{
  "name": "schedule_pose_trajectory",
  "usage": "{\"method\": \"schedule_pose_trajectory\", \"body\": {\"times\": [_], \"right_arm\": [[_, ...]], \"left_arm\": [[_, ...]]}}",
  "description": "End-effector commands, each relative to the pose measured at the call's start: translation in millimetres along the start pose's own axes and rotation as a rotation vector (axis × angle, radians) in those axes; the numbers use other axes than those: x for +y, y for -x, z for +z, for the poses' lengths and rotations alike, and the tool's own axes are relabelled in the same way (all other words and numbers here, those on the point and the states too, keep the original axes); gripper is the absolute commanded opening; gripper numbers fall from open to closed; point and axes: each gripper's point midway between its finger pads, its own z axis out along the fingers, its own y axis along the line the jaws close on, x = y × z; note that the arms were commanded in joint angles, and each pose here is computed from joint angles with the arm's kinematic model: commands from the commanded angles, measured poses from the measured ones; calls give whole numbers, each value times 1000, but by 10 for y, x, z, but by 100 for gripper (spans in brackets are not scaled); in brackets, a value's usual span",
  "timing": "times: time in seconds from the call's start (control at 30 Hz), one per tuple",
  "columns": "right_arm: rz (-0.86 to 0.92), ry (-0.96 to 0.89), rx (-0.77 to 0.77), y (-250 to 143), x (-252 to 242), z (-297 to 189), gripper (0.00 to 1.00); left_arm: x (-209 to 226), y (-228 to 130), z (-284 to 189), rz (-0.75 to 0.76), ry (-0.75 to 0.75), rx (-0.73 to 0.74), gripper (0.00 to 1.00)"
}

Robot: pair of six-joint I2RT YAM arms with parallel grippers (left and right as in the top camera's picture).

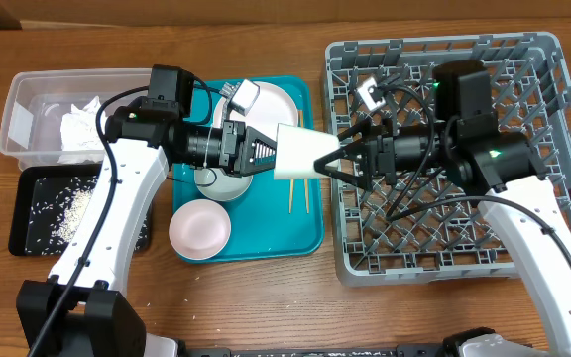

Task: Sort waste into correct bins and load items into the dishwasher
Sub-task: 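Hand the white cup from the left gripper to the right gripper, then place the white cup into the dishwasher rack with the right gripper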

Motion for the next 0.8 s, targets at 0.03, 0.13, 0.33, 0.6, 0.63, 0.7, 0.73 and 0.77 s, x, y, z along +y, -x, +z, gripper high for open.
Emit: {"method": "schedule_pose_trajectory", "body": {"times": [0.03, 0.13, 0.33, 0.6, 0.63, 0.7, 0.73, 0.77], "right_arm": [[-58, 43, 5, 64, 156, 68, 74], [-63, 46, 7, 62, 168, 80, 64], [-59, 46, 7, 62, 168, 80, 49], [-36, 0, -22, 115, 57, -32, 40], [-12, -32, -35, 133, -5, -81, 40], [62, -151, -75, 163, -237, -251, 40], [92, -209, -91, 159, -344, -344, 40], [135, -277, -107, 145, -460, -446, 40]], "left_arm": [[-132, 14, -21, 58, -32, -5, 4], [-132, 14, -20, 58, -32, -4, 4], [-131, 15, -21, 58, -32, -5, 11], [-95, 19, -23, 58, -11, -7, 51], [-78, 21, -22, 58, -1, -7, 53], [-22, 29, -28, 57, 31, -11, 55], [17, 37, -38, 57, 54, -15, 56], [62, 45, -50, 56, 80, -19, 57]]}}
